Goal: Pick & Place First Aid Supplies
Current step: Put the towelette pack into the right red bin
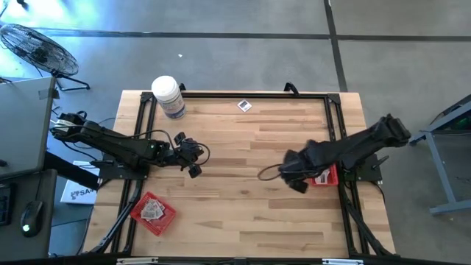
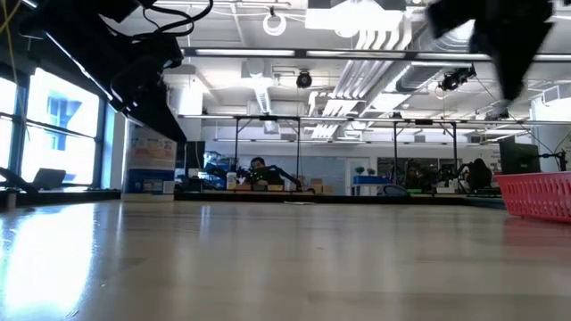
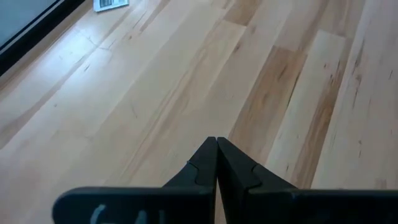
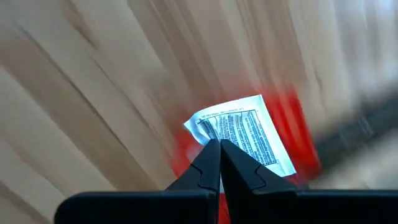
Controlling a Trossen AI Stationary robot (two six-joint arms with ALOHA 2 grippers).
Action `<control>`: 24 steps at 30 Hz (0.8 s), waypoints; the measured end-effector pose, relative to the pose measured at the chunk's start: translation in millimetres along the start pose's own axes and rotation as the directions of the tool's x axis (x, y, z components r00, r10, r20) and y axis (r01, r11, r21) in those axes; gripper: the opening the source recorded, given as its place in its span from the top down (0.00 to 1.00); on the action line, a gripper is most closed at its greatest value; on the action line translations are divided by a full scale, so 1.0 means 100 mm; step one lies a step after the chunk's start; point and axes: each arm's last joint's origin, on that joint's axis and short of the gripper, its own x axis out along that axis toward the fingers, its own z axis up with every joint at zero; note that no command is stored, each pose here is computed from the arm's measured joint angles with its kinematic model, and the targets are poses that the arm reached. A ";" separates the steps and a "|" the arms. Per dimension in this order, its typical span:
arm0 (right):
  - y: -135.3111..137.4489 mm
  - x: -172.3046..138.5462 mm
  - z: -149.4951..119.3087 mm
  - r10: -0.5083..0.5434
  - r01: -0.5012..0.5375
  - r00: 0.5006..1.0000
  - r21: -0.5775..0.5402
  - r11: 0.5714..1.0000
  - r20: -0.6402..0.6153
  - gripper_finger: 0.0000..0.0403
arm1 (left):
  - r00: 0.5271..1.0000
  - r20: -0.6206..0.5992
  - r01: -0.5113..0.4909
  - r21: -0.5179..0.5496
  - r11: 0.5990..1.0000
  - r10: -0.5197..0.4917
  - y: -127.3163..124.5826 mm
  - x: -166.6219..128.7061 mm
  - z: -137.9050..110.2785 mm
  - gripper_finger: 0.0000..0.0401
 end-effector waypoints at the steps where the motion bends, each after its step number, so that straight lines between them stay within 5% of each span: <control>1: -0.04 -0.01 -0.06 -0.033 0.033 0.998 0.007 0.999 -0.062 1.00 | 1.000 0.002 0.001 -0.001 1.000 -0.001 0.00 0.00 0.00 1.00; 8: -0.13 0.37 -0.21 0.005 -0.012 0.940 -0.019 1.000 -0.341 1.00 | 1.000 0.011 0.006 -0.004 1.000 -0.006 -0.01 0.00 0.01 1.00; 13: -0.30 0.72 -0.37 -0.113 0.095 0.843 -0.060 0.994 -0.526 1.00 | 1.000 0.010 0.006 -0.004 1.000 -0.006 -0.01 0.00 0.01 1.00; 24: -0.40 1.08 -0.43 -0.011 -0.011 0.821 -0.034 0.999 -0.571 0.99 | 1.000 0.014 0.007 -0.006 1.000 -0.007 -0.01 0.00 0.02 1.00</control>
